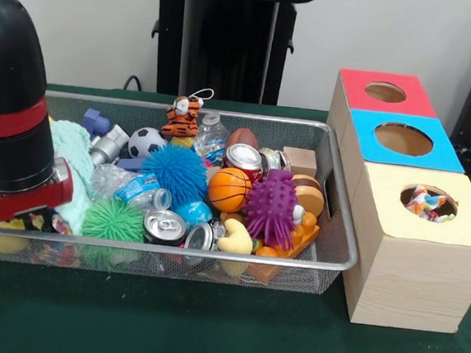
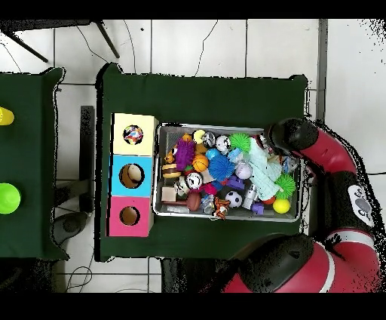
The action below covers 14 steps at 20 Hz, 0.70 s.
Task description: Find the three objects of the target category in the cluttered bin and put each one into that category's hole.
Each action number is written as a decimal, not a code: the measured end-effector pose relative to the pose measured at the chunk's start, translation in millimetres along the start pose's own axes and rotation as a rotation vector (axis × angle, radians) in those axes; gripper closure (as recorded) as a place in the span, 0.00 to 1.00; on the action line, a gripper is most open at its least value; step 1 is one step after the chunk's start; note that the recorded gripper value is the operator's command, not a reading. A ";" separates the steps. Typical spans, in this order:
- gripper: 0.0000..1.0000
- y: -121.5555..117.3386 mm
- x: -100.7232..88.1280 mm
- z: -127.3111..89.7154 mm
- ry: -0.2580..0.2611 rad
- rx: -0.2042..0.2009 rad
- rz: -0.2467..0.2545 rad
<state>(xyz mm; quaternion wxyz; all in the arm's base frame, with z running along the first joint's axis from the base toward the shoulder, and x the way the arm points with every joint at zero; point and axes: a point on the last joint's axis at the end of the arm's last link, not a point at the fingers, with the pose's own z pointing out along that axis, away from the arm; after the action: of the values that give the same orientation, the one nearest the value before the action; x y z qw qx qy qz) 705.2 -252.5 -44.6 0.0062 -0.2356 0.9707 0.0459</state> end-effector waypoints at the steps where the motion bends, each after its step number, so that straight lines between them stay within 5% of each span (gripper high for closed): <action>1: 1.00 -0.9 0.2 1.3 -0.002 -0.005 0.005; 14: 1.00 -4.5 -4.5 -7.3 0.013 -0.057 0.019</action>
<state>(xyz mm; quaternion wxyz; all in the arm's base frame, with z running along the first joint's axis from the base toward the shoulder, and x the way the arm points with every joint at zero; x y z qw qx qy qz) 711.3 -255.1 -37.5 -0.0075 -0.2270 0.9712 0.0720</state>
